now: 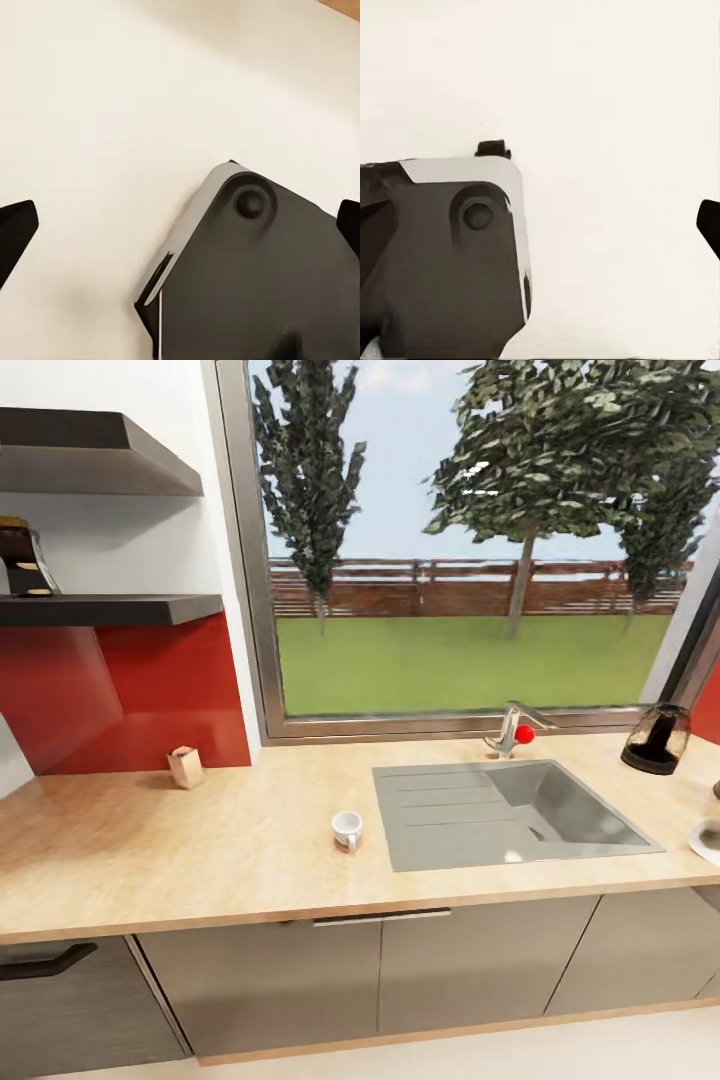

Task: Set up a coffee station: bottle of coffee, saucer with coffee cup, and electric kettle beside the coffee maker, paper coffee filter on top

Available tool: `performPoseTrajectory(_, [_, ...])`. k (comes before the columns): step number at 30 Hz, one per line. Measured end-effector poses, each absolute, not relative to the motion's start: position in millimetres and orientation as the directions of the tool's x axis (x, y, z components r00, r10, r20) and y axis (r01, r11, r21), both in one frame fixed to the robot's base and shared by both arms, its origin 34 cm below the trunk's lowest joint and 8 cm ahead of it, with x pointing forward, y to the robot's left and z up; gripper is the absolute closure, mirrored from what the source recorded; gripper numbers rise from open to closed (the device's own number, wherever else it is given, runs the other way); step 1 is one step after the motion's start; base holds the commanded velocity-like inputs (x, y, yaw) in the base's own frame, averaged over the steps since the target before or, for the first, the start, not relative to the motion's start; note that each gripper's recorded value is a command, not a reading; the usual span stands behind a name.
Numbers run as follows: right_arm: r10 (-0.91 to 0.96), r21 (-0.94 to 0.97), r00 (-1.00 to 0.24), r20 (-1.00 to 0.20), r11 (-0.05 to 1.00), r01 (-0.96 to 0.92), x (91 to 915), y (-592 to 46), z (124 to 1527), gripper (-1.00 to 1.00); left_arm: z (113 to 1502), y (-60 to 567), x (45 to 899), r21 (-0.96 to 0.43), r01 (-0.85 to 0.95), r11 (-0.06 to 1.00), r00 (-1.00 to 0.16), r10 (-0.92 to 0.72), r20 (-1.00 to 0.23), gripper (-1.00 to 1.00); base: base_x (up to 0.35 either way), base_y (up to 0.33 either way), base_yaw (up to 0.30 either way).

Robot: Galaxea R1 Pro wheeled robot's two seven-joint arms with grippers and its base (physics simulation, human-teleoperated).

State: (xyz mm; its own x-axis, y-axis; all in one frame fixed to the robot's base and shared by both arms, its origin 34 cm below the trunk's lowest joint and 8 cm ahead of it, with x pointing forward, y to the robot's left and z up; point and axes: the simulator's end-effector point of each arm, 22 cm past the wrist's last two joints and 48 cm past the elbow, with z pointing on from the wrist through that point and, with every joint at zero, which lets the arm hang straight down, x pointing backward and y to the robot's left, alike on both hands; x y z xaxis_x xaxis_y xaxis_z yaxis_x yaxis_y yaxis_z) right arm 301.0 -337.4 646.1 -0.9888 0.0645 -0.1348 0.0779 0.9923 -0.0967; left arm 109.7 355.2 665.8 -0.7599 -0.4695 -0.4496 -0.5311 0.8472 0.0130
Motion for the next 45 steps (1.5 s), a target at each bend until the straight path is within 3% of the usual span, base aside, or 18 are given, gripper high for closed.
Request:
performPoseTrajectory(7, [-0.016,-0.13,-0.979,-0.203,0.991,0.011,402,-298,710,-1.0,666,356,110,0.014,-0.531,0.847,-0.76,-0.469,-0.449,-1.0,0.0,0.0,0.0])
performPoseTrajectory(19, [-0.018,-0.15,-0.892,-0.451,0.987,0.056,538,-260,895,-1.0,667,360,112,0.015,-0.538,0.843,-0.754,-0.473,-0.456,-1.0,0.0,0.0,0.0])
performPoseTrajectory(23, [-0.035,-0.118,-0.798,-0.602,0.992,0.047,609,-244,968,-1.0,667,362,110,0.021,-0.547,0.837,-0.75,-0.479,-0.456,-1.0,0.0,0.0,0.0])
performPoseTrajectory(25, [-0.01,-0.051,-0.692,-0.722,0.998,0.039,671,-229,1044,-1.0,667,367,106,0.033,-0.556,0.831,-0.749,-0.483,-0.453,-1.0,0.0,0.0,0.0])
performPoseTrajectory(29, [-0.005,-0.022,-0.585,-0.811,1.0,0.022,727,-219,1126,-1.0,667,373,101,0.045,-0.562,0.826,-0.75,-0.486,-0.448,-1.0,0.0,0.0,0.0])
performPoseTrajectory(37, [-0.084,0.018,-0.797,-0.598,0.993,-0.119,774,-160,1075,-1.0,664,381,74,0.089,-0.561,0.823,-0.775,-0.485,-0.405,-1.0,0.0,0.0,0.0])
performPoseTrajectory(45, [-0.117,0.069,-0.89,-0.441,0.984,-0.164,761,-136,1044,-1.0,666,398,59,0.179,-0.582,0.793,-0.782,-0.484,-0.393,-1.0,0.019,0.008,0.0])
